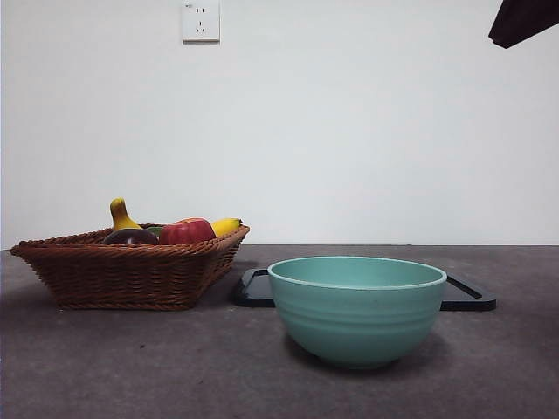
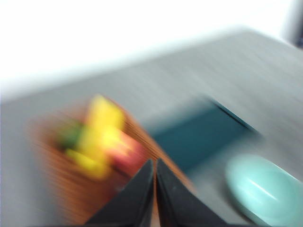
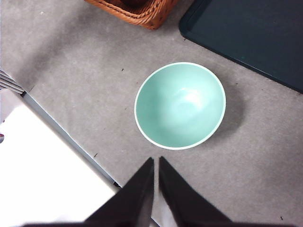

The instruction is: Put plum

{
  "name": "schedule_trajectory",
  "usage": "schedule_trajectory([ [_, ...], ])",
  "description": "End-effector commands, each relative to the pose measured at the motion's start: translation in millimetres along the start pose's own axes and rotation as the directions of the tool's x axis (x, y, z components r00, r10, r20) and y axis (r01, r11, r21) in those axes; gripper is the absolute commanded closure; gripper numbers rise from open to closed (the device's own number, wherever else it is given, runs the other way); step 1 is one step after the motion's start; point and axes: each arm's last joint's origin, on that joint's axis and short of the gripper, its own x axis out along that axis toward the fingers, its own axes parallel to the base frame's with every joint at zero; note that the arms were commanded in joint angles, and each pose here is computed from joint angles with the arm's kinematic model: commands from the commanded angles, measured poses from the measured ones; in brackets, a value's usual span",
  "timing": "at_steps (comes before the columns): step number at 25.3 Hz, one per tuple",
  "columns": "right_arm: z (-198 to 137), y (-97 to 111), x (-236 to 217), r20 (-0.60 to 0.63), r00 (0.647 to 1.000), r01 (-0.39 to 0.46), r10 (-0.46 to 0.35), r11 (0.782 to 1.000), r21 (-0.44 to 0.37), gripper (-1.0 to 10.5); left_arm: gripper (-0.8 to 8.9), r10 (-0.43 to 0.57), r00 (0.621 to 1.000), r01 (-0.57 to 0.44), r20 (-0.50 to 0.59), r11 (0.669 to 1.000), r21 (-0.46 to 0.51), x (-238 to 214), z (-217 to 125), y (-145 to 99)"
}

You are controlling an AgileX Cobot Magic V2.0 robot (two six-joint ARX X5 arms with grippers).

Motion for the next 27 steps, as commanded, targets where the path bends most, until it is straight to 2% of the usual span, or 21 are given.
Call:
schedule_trajectory([
  [1,4,2,-1,0.013,1.000,-0.008,0.008,1.000,-0.019,9.4,8.06,0.127,0.980,-0.139,0.156,0.988,0.073,-17,-11,0],
  [4,4,2,-1,0.012,1.000,-0.008,0.009,1.000,-0.019,9.4,8.06,0.324,0.903,-0.355,0.281,0.933,0.066,-23,-48,1],
  [6,4,2,-1,0.013,1.000,-0.008,0.008,1.000,-0.019,9.4,8.06,0.370,0.874,-0.406,0.314,0.912,0.059,-19,-77,0],
  [10,4,2,-1,0.013,1.000,-0.008,0.008,1.000,-0.019,9.4,8.06,0.431,0.850,-0.463,0.303,0.885,0.039,-12,-115,0],
  [17,4,2,-1,0.015,1.000,-0.008,0.009,1.000,-0.020,9.4,8.06,0.503,0.828,-0.520,0.247,0.854,0.005,0,-164,0],
  [27,7,3,-1,0.042,0.999,-0.013,0.015,0.999,-0.029,9.4,8.06,0.504,0.849,-0.508,0.157,0.861,-0.020,14,-197,2],
])
